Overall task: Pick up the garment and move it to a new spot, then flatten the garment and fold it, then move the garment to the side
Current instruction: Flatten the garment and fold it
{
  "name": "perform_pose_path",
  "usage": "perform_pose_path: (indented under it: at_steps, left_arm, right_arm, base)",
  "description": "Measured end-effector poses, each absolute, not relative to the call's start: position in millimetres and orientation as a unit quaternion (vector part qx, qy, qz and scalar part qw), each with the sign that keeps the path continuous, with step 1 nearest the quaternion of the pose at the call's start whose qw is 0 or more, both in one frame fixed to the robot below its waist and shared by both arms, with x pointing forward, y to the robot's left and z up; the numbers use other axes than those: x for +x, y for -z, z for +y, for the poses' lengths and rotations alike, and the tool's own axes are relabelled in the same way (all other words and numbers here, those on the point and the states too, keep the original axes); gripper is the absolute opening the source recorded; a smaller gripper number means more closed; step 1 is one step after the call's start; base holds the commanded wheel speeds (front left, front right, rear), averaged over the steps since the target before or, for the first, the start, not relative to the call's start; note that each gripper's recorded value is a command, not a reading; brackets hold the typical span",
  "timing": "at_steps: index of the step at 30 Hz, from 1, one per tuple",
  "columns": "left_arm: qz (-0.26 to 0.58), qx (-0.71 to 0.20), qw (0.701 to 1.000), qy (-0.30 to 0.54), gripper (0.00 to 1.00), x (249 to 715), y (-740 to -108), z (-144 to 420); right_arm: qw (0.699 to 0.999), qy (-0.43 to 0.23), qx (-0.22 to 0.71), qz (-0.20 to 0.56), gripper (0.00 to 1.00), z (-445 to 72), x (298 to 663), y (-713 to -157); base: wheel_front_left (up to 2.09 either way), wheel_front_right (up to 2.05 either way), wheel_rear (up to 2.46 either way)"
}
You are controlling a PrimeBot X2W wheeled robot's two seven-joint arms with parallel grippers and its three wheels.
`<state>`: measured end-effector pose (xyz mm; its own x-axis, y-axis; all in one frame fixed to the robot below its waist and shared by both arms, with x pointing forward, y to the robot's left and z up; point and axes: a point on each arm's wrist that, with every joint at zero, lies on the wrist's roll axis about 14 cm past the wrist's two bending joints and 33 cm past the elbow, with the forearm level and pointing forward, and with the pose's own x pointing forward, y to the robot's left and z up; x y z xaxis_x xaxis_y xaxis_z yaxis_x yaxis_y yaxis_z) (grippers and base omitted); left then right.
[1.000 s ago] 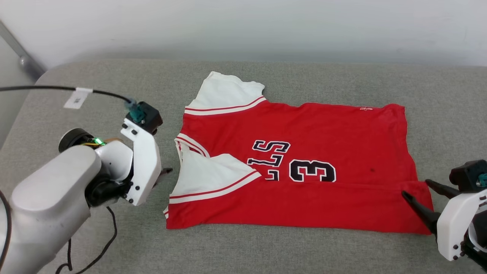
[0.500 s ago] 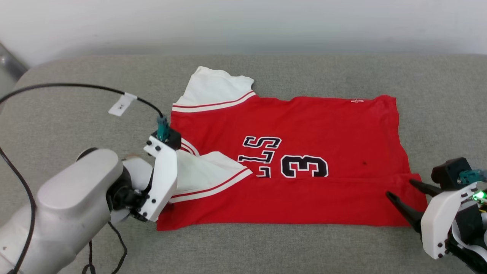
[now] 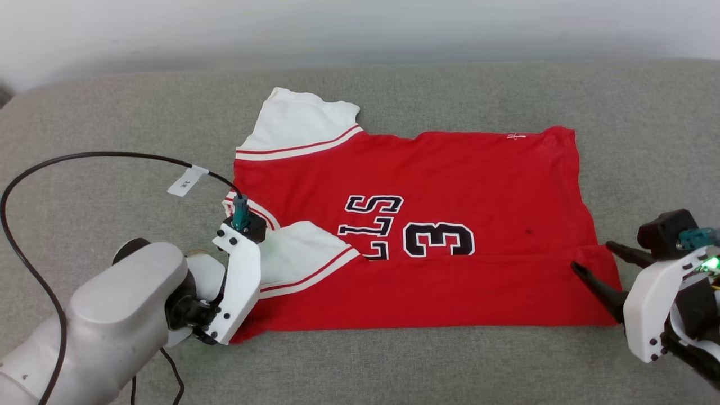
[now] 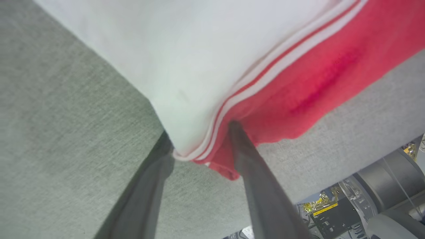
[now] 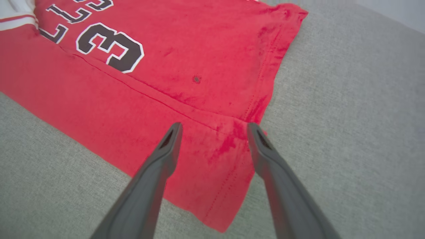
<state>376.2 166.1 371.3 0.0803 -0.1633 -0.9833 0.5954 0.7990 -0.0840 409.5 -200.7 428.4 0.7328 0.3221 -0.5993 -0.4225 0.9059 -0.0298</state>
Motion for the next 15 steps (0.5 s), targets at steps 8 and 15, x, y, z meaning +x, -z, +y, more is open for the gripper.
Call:
perform_pose_path:
  at_steps: [8, 15]
  left_arm:
    - [0.594, 0.182, 0.732, 0.28, 0.0, 369.8, -387.2, 162.5]
    - [0.573, 0.187, 0.739, 0.3, 0.0, 365.4, -398.8, 157.8]
  right_arm:
    - [0.91, -0.208, -0.164, 0.319, 1.0, -215.3, 414.4, -466.4]
    - [0.844, -0.208, -0.218, 0.444, 1.0, -234.9, 392.2, -458.3]
  base:
    - [0.0, 0.0, 0.0]
    - [0.0, 0.0, 0.0]
